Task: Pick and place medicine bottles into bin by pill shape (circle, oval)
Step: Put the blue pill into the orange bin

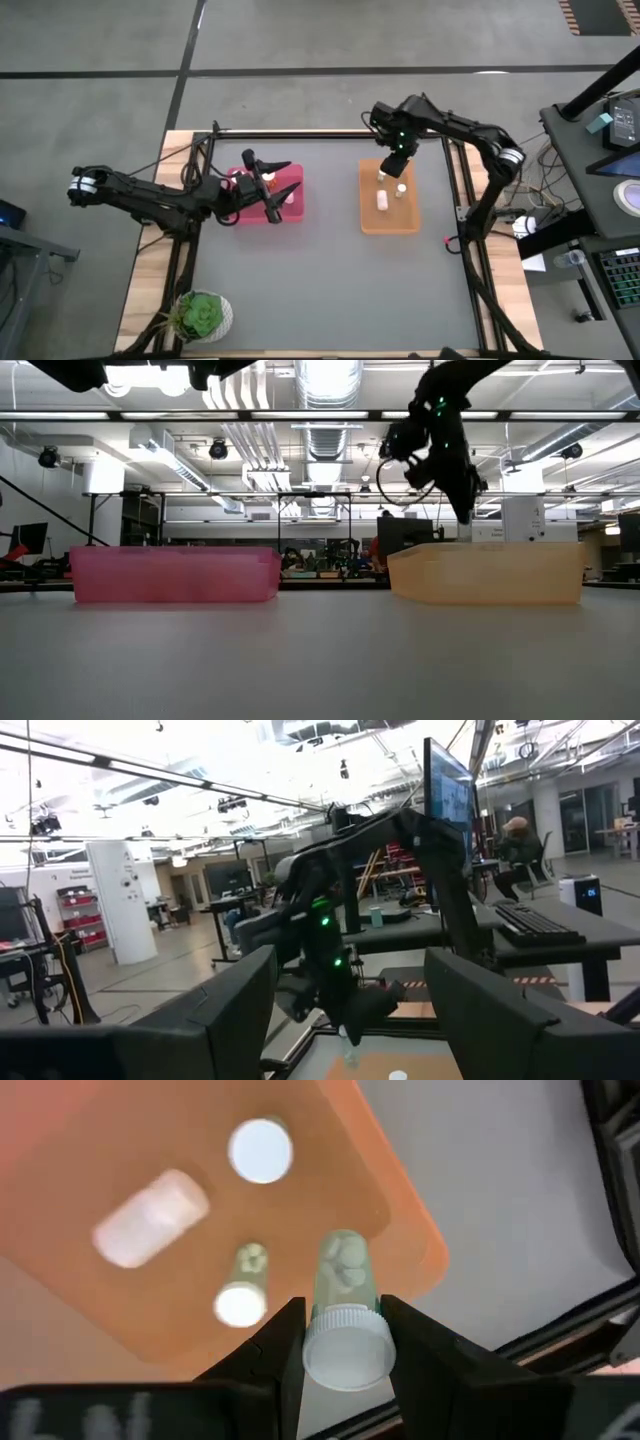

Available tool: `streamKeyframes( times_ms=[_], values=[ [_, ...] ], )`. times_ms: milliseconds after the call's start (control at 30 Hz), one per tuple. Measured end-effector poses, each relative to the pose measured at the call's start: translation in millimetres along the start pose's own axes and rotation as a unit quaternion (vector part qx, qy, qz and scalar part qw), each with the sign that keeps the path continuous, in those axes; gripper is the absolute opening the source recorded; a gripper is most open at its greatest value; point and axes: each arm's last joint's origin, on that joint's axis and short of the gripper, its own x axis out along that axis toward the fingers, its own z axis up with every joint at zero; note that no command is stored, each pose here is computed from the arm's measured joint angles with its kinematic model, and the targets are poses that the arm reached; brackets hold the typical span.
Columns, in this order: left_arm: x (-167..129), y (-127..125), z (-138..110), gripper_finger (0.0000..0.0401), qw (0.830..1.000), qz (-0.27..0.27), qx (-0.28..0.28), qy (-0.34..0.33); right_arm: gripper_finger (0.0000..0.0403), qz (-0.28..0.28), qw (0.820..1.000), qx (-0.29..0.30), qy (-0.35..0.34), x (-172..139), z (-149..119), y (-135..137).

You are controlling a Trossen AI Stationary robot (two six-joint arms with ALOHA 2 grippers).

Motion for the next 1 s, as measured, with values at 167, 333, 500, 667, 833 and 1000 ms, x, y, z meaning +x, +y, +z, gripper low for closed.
streamKeyframes(
  times_ms=[167, 333, 500, 667, 833, 1000],
  values=[
    [-0.2, -0.3, -1.1, 0.024, 1.0, -0.001, 0.006, 0.004, 0.0112, 0.015, 0.999, -0.029, 0.022, 15.3, 8.6, -9.9],
    [-0.9, -0.2, -2.2, 0.024, 1.0, -0.002, 0.008, 0.008, 0.0112, 0.037, 0.998, -0.056, 0.005, 16.9, 11.8, -14.7],
    [-3.7, 1.7, -0.3, 0.024, 1.0, -0.001, 0.006, 0.003, 0.0112, 0.038, 0.998, -0.054, 0.001, 20.3, 11.4, -15.3],
    [-4.9, 2.6, 0.8, 0.024, 1.0, 0.0, 0.005, 0.001, 0.0112, 0.04, 0.998, -0.05, 0.009, 37.3, 9.8, -14.7],
    [-5.0, 2.7, 1.0, 0.024, 1.0, 0.0, 0.005, 0.001, 0.0112, 0.04, 0.998, -0.047, 0.01, 52.8, 8.0, -14.1],
    [-5.0, 2.7, 1.0, 0.024, 1.0, 0.0, 0.005, 0.001, 0.0112, 0.026, 0.999, -0.043, 0.007, 65.5, 6.9, -14.5]
  ],
)
